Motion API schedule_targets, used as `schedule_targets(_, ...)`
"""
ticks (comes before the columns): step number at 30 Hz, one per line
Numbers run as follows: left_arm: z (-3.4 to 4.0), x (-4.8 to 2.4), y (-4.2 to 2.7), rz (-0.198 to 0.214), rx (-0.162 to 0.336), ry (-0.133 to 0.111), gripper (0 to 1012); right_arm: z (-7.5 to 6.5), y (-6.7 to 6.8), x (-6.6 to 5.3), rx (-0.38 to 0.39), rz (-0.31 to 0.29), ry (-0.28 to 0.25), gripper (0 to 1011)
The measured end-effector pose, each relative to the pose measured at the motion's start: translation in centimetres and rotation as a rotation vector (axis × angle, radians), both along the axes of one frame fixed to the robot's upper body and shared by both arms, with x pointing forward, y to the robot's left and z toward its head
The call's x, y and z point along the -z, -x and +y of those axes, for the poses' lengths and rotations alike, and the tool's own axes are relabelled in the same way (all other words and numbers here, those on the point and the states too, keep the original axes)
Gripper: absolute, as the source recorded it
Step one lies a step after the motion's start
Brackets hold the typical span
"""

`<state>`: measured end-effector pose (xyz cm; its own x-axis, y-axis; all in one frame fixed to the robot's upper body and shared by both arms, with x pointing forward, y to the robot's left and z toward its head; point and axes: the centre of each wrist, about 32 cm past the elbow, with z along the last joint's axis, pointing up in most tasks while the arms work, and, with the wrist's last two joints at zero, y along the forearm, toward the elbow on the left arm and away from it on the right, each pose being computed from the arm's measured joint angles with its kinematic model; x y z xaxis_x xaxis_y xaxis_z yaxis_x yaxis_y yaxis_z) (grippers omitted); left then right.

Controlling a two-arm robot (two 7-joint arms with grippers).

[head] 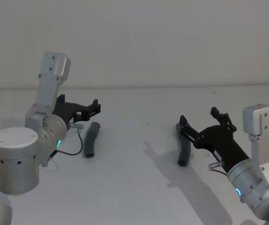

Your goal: Use both hands to pick up one end of the pipe from the table, align the ends, and insert them.

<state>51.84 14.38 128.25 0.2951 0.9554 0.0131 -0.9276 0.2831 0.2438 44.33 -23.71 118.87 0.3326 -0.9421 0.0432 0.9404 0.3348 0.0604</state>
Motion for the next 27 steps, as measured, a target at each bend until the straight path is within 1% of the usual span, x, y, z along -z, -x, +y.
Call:
schedule_targets(5,-0.22,-0.18,-0.12,0.034,-0.001,-0.023,1002,0.0,0.0,0.0,0.000,0.000,0.000,1000)
schedule_targets(10,-0.44,-0.04,-0.17,0.064,0.004,-0.041,1001,0.0,0.0,0.0,0.000,0.000,0.000,1000)
schedule_targets(11,-0.44,-0.04,-0.17,0.064,0.004,-0.041,1001,0.0,0.0,0.0,0.000,0.000,0.000,1000)
schedule_targets(15,-0.66,0.20,-0.19,0.093,0.017,-0.052,1002,0.0,0.0,0.0,0.000,0.000,0.000,1000)
schedule_targets(19,-0.78,0.41,-0.23,0.107,0.025,-0.055,1002,0.0,0.0,0.0,0.000,0.000,0.000,1000)
schedule_targets(27,-1.07,0.88,-0.71,0.132,0.039,-0.062,1001,0.0,0.0,0.0,0.000,0.000,0.000,1000)
